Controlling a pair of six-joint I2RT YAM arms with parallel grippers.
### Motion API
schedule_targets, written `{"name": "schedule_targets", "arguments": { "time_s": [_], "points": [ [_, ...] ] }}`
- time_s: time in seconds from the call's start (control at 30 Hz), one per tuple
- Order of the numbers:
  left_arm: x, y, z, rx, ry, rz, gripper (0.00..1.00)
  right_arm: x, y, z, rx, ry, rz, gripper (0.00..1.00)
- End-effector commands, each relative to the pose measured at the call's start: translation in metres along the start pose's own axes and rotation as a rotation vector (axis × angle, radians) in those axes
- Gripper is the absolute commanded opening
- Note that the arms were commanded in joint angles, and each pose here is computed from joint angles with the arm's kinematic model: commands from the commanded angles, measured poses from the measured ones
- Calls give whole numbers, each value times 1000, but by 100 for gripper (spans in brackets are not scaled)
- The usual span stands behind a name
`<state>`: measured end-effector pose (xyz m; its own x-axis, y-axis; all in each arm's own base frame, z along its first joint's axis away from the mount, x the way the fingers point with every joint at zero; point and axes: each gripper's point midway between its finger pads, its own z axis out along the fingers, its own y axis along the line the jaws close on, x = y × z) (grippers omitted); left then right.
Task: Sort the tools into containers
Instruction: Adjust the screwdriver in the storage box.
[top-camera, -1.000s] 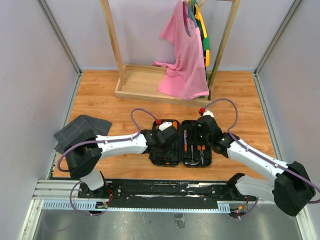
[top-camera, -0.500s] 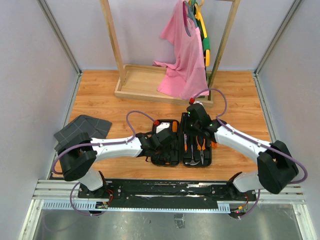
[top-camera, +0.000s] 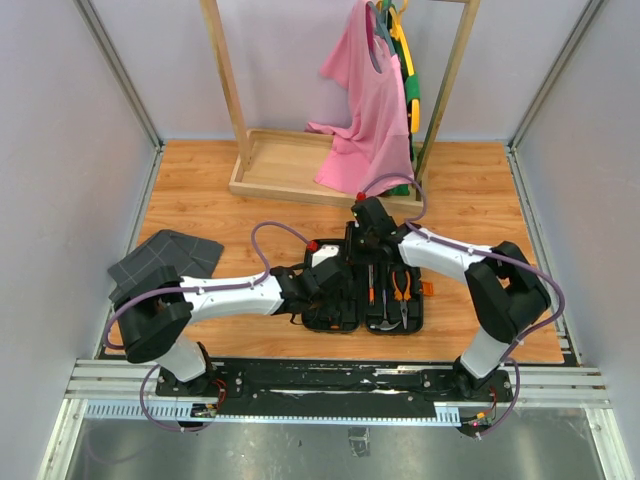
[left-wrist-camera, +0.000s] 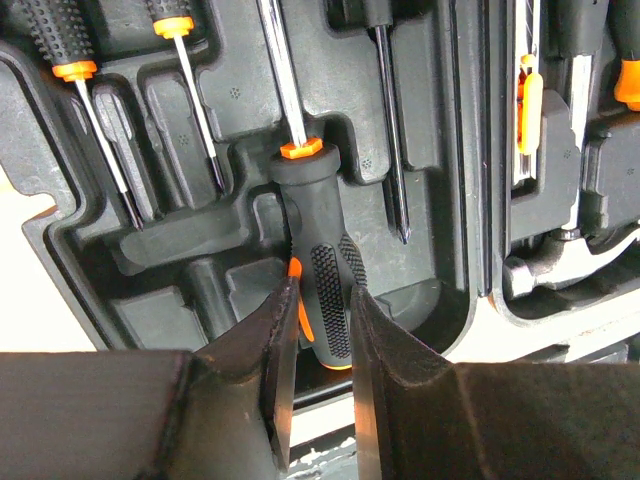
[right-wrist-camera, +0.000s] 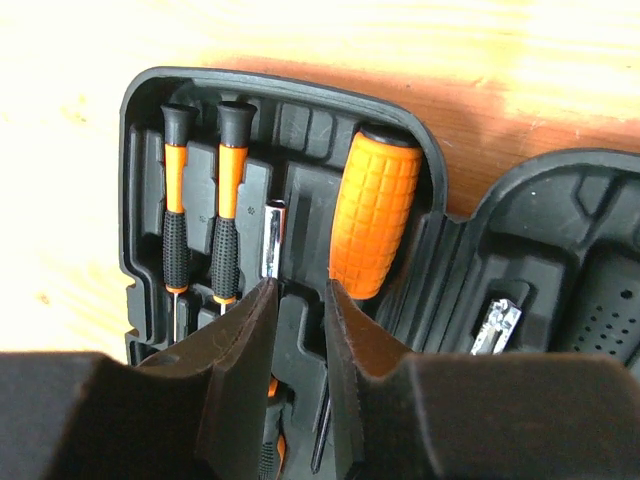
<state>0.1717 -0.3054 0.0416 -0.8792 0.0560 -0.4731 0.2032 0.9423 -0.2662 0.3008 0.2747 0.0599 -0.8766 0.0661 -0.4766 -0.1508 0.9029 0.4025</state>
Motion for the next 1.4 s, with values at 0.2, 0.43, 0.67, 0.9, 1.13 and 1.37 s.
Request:
{"name": "schedule_targets", "arguments": {
  "time_s": [0.2,0.43,0.67,0.9,1.13,1.37],
  "points": [
    [53,55,9,-170,164,67,22,-14,17,11,-65,-9,7,21],
    [55,57,9,-169,165,68,22,-15,21,18,-79,-1,11,18],
    [56,58,9,-164,163,71,21,-14,14,26,-38,10,10,13],
    [57,59,9,-160,164,73,22,-9,2,32,31,30,-14,8],
    [60,60,10,-157,173,75,21,5,-9,40,109,98,-68,1],
    [63,60,12,-158,180,78,20,34,-35,52,257,198,-148,1]
  ]
}}
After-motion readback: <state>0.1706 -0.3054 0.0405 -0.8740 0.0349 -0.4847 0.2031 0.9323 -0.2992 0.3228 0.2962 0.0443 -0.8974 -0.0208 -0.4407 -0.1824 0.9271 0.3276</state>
